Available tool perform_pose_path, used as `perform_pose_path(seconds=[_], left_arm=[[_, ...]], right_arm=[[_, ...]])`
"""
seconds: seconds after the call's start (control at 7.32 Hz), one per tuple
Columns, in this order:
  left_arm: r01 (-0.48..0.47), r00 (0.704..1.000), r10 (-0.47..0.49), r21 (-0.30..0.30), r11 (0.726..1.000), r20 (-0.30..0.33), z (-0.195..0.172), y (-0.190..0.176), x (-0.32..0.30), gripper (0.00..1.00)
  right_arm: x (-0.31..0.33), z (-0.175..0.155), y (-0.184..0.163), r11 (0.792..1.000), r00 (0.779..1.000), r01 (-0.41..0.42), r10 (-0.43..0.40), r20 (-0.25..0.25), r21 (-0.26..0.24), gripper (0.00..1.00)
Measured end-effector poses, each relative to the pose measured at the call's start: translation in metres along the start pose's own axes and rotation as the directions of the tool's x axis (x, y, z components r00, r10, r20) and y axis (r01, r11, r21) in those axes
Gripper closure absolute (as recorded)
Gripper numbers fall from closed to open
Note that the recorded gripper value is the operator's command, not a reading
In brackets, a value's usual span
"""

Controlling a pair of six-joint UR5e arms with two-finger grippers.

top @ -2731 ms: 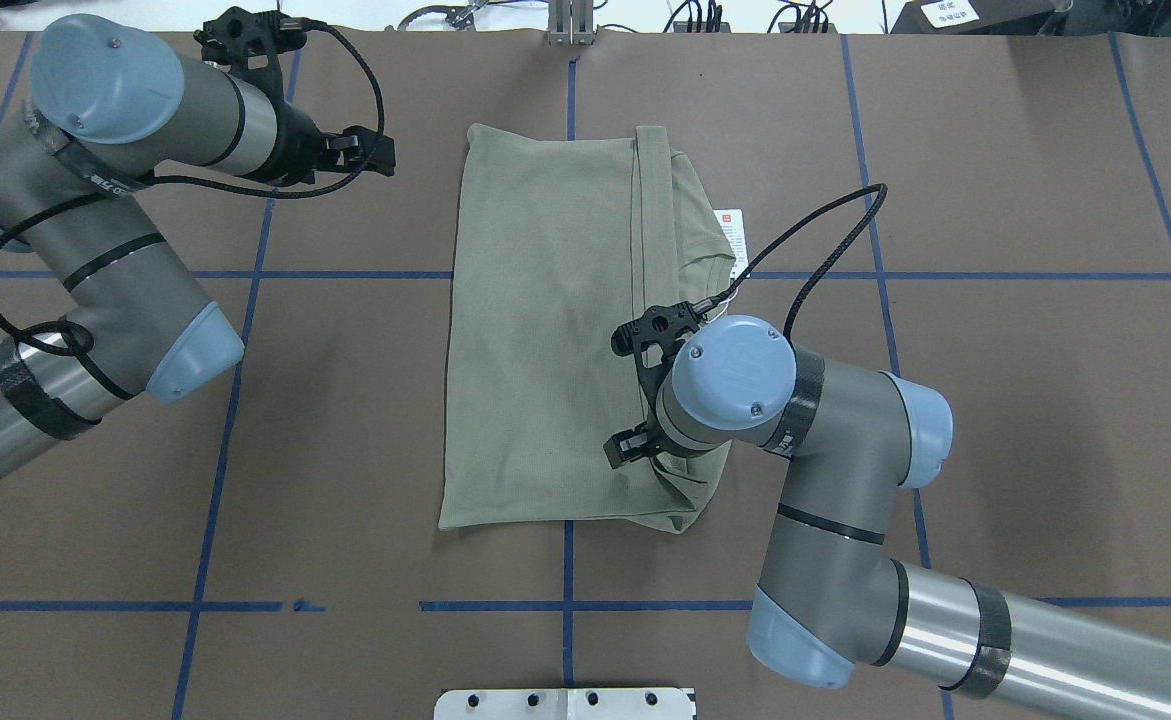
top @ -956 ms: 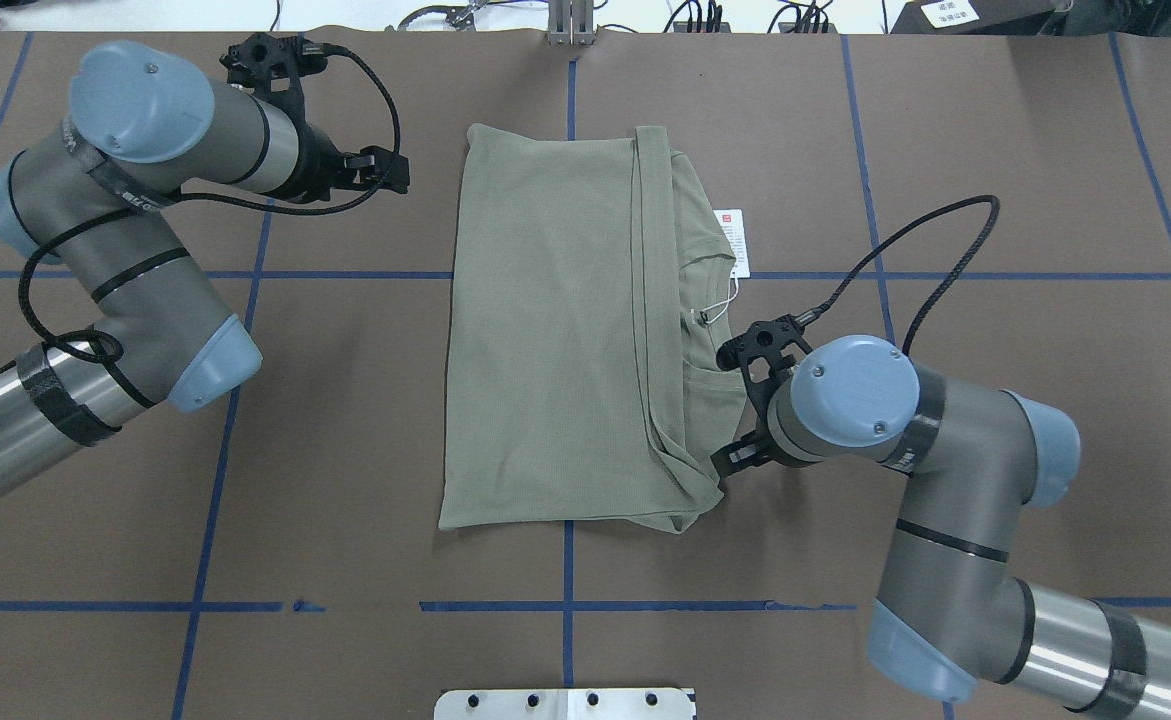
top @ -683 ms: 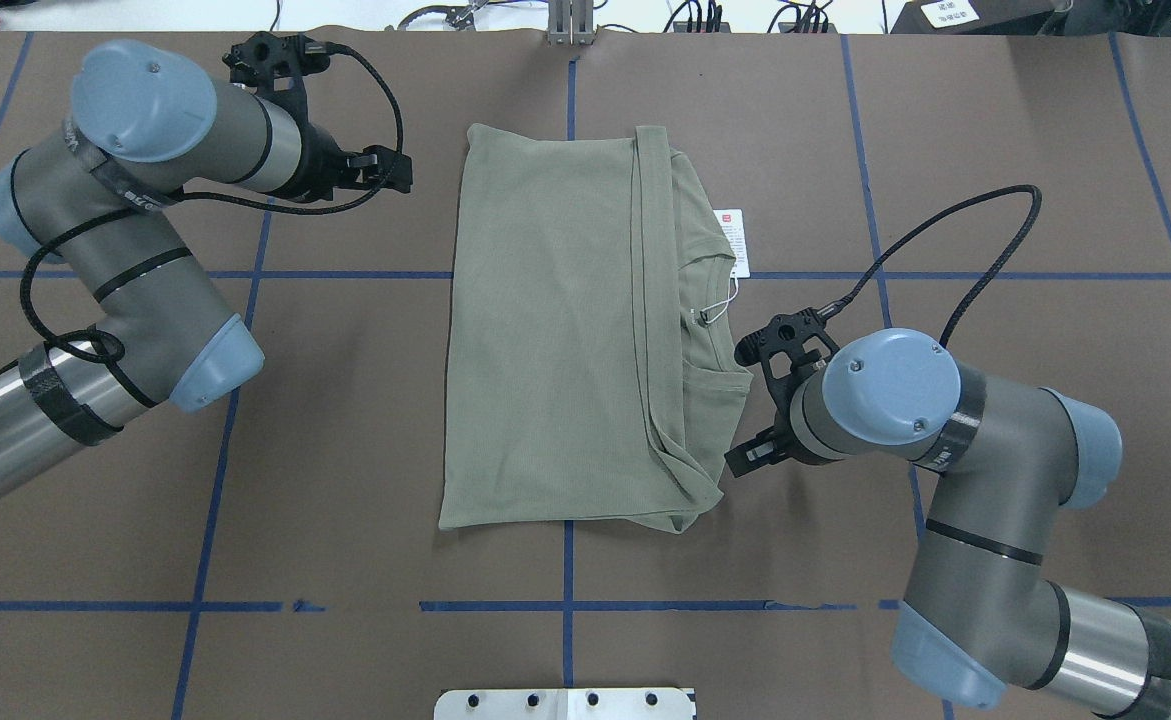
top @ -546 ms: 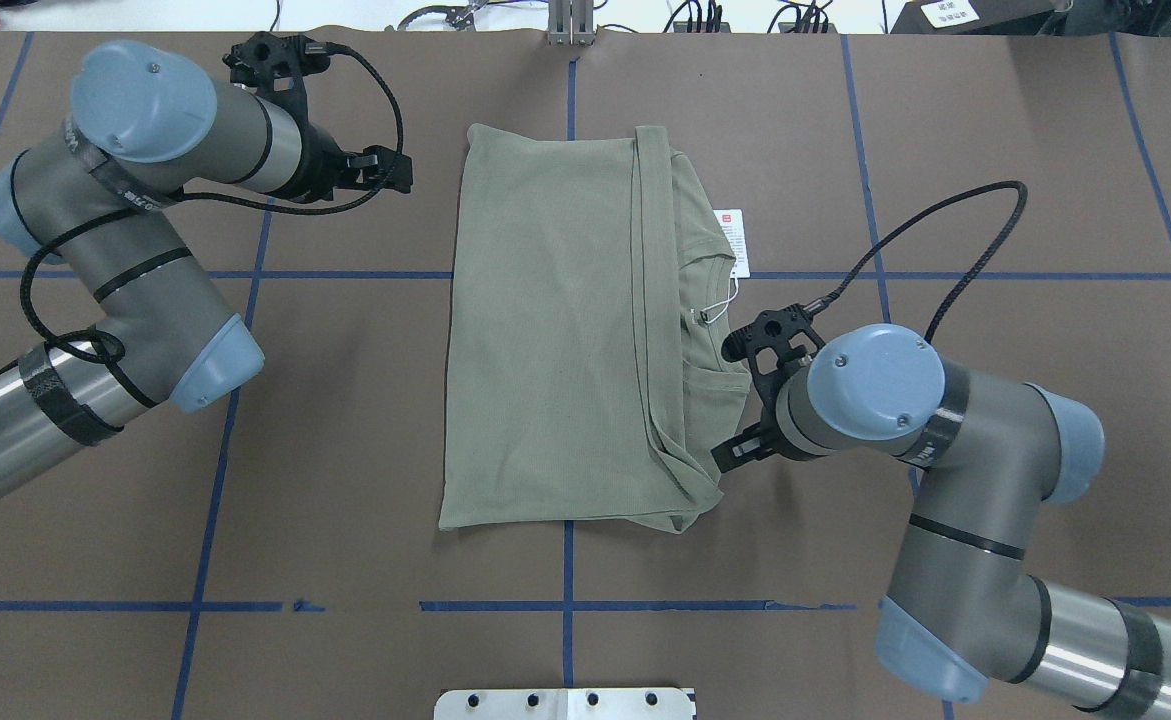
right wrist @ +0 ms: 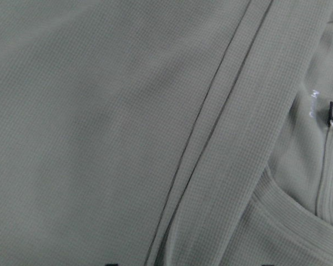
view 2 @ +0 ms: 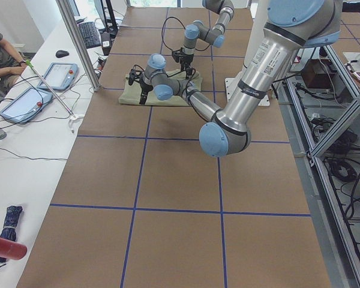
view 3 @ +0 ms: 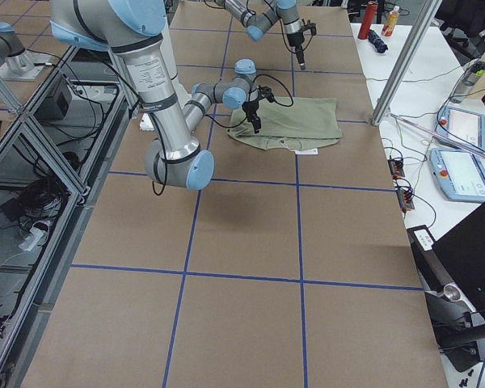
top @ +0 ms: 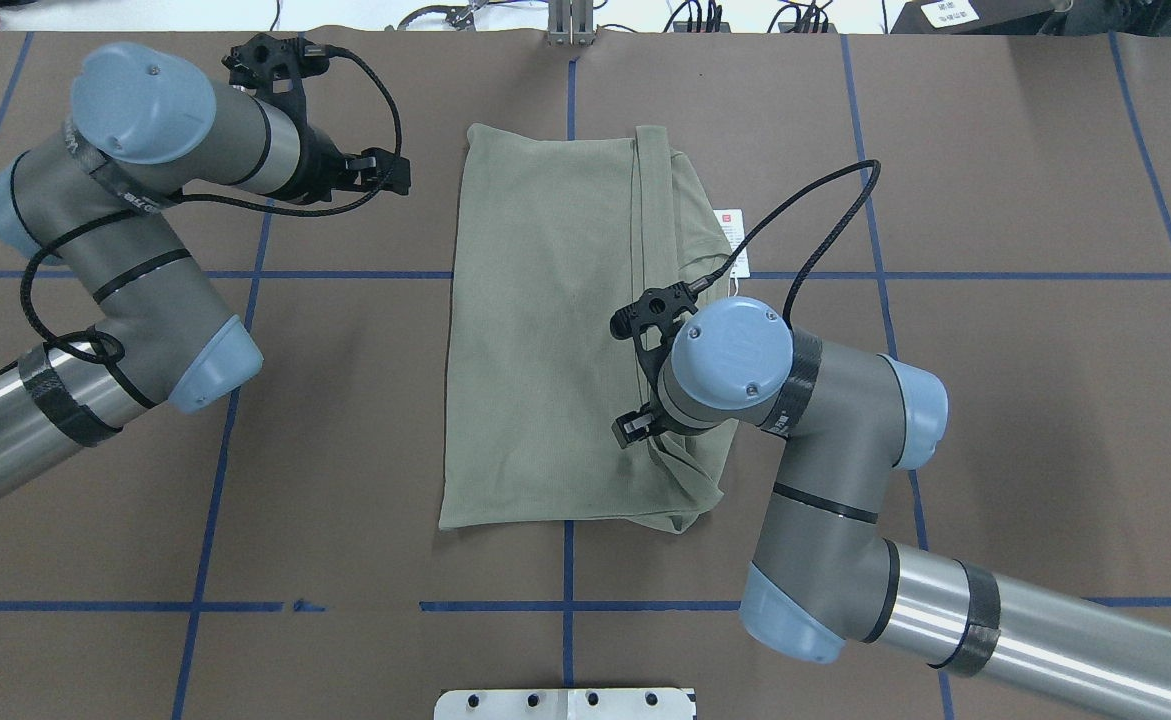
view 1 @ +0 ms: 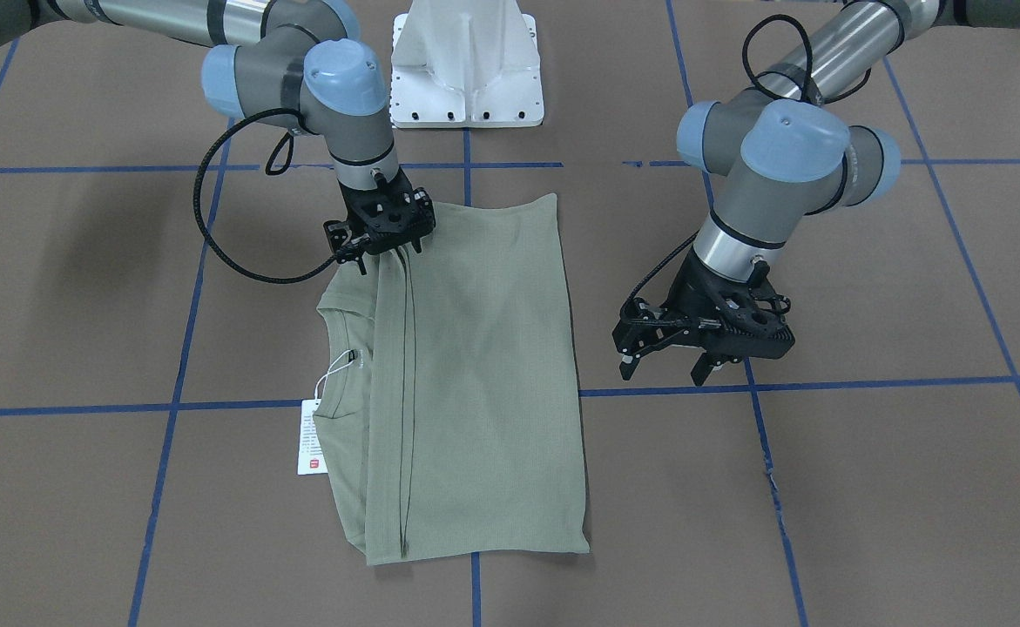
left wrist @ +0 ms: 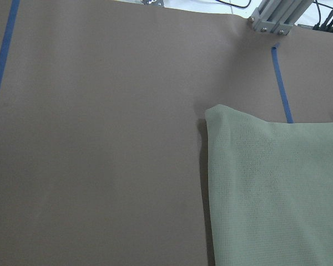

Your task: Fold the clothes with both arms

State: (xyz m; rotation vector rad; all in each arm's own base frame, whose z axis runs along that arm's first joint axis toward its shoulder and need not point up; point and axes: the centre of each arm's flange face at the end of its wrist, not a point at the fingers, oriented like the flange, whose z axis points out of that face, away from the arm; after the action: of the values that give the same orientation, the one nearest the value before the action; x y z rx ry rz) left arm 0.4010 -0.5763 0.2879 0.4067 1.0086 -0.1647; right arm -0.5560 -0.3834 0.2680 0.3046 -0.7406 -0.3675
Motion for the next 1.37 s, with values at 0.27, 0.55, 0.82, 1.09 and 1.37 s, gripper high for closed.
perform_pose_path(seconds=[0.27,0.55,0.82,1.09,1.37], left_arm=[[-0.002,1.000,0.002,0.003,1.000,-0.007,0.0056,0.0013,-0.0055,0.00],[-0.005,1.000,0.005,0.007,1.000,-0.016,0.0088,0.0017,-0.0080,0.00],[-0.006,1.000,0.006,0.008,1.000,-0.018,0.0100,0.0018,-0.0090,0.00],[-0.007,1.000,0.007,0.007,1.000,-0.017,0.0107,0.0018,-0.0095,0.00],[-0.008,1.000,0.008,0.007,1.000,-0.017,0.0109,0.0019,-0.0092,0.00]], right_arm=[[-0.0098,0.0070,0.0065,1.000,1.000,0.013,-0.013,0.001,-0.013,0.53],[-0.0124,0.0104,0.0082,1.000,1.000,0.017,-0.017,0.001,-0.019,0.59],[-0.0126,0.0115,0.0087,1.000,1.000,0.020,-0.020,0.001,-0.022,0.63],[-0.0126,0.0117,0.0088,1.000,1.000,0.020,-0.020,0.002,-0.023,0.63],[-0.0127,0.0114,0.0085,1.000,1.000,0.021,-0.021,0.004,-0.021,0.64]])
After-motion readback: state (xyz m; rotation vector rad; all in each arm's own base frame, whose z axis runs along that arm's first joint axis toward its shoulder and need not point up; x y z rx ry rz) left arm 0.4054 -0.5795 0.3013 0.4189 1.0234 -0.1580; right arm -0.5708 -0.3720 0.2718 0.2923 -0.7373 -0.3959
